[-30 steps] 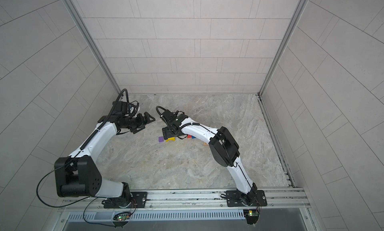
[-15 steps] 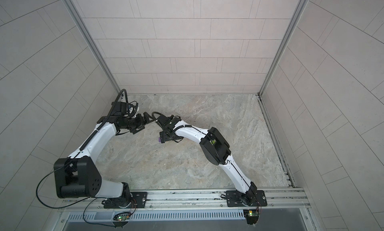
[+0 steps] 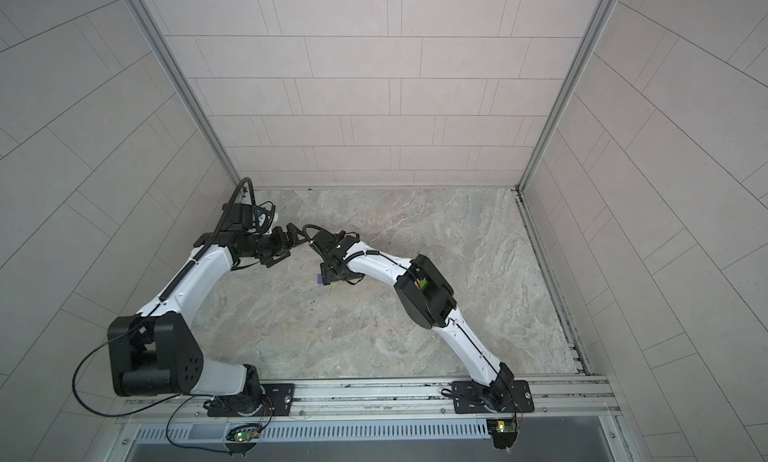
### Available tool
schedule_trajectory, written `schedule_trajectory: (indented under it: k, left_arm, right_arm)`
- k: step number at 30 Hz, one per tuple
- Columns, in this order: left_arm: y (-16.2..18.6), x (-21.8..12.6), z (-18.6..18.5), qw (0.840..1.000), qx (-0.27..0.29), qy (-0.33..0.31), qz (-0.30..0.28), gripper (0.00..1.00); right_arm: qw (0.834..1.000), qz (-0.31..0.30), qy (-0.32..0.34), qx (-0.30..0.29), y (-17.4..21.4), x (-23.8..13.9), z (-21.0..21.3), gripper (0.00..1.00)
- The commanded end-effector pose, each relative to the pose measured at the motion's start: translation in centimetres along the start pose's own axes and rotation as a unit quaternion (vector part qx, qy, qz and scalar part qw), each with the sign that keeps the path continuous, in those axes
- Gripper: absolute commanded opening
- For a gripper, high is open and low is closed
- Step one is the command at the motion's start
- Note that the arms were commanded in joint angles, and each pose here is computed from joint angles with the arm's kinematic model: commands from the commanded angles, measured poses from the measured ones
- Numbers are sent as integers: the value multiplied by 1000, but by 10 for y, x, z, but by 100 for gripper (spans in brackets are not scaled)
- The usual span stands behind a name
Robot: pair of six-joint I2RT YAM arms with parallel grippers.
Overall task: Build the wood block tower
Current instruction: 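Lift the yellow arch block with the right gripper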
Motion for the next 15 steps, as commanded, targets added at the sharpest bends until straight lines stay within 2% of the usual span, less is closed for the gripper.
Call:
schedule_trajectory:
  k: [1, 15]
  left_arm:
    - [1, -4, -3, 1000, 2, 8, -5, 98]
    - [1, -4, -3, 1000, 1, 10, -5, 97]
  right_arm:
    - [1000, -2, 16, -5, 1, -3, 0, 78]
    - [999, -15, 41, -25, 0, -14, -11, 69]
Point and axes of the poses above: each gripper's point midway between its finger pads, its own x axis out along the fingers, its own z axis along the line the jaws close on, y = z × x, the point moved 3 cm from there along -x, back along the fingers
